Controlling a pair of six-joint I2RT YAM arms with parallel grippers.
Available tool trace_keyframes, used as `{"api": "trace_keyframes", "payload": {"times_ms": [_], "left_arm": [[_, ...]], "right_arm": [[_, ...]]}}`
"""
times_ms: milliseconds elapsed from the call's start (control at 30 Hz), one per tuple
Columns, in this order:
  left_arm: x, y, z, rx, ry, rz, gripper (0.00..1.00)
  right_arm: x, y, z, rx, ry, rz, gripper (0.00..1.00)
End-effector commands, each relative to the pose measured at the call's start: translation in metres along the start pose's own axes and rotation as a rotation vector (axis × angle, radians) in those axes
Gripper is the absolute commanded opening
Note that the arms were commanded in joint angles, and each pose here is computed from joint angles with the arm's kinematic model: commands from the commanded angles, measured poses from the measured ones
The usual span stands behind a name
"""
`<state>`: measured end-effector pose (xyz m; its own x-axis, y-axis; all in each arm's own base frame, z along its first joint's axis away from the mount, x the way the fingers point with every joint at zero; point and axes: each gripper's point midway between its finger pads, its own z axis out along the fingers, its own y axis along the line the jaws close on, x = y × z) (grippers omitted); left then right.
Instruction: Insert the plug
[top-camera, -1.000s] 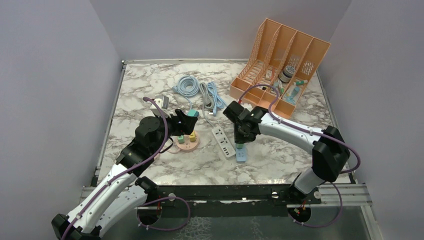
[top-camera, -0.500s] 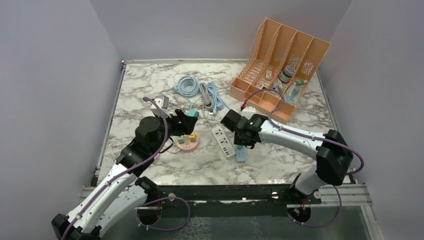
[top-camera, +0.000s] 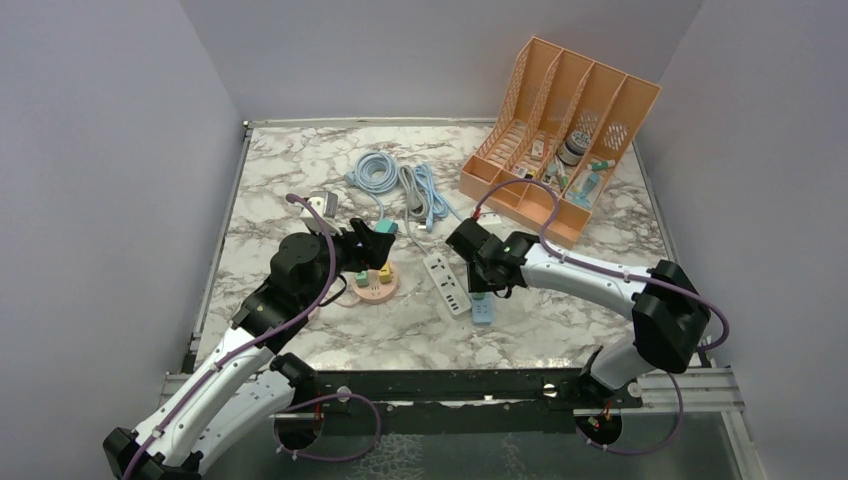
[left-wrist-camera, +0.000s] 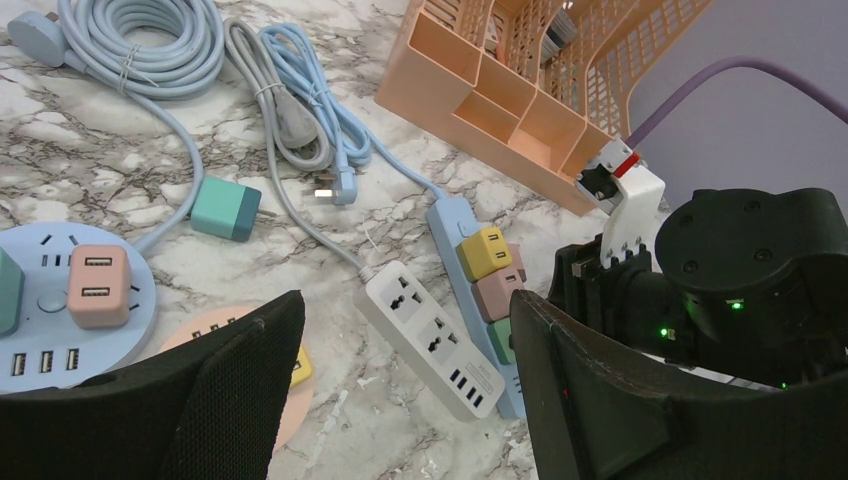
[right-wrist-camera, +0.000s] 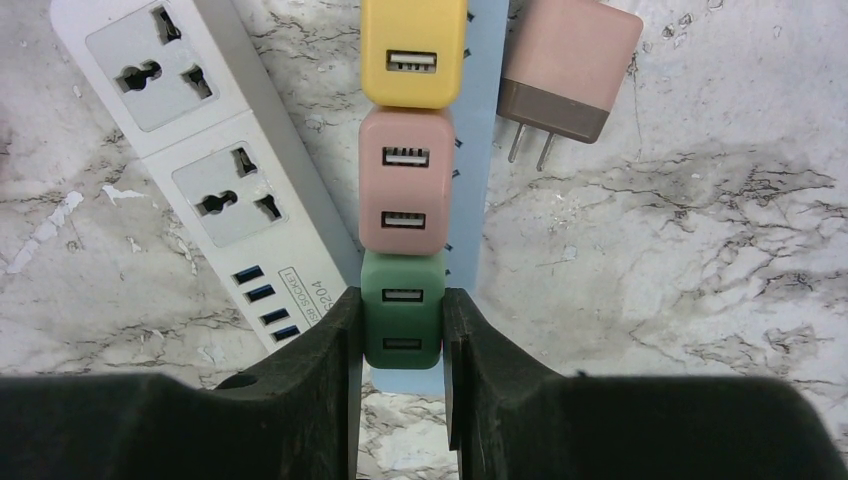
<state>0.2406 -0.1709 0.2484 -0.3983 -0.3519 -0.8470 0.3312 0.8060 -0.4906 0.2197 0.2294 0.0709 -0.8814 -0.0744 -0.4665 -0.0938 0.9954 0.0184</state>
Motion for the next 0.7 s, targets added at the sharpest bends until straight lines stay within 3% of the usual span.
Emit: {"api": "trace_keyframes", "payload": {"times_ms": [0,167,367,667], "left_arm": [[-0.002,-0.001,-0.001,0.005,-0.007,-0.003,0.77],[-0.002,-0.001,-0.001,0.009,-0.006,-0.002,0.77],[-0.001,-0.001,-0.001,0.009,-0.002,-0.003,0.77],[0.001,-0.001,0.001,0.011,0.007,-0.002,0.77]], "right_arm": [[0.033,-0.007,0.025,0.039,0.097,-0.011,0.09],[0.025,-0.02,0.02,0.142,0.082,0.024,0.25],[-0.016,-0.007,-0.011,0.088,-0.027,0.054,0.46],[-0.04,-0.004,-0.034,0.044,-0.115,0.102,0.51]]}}
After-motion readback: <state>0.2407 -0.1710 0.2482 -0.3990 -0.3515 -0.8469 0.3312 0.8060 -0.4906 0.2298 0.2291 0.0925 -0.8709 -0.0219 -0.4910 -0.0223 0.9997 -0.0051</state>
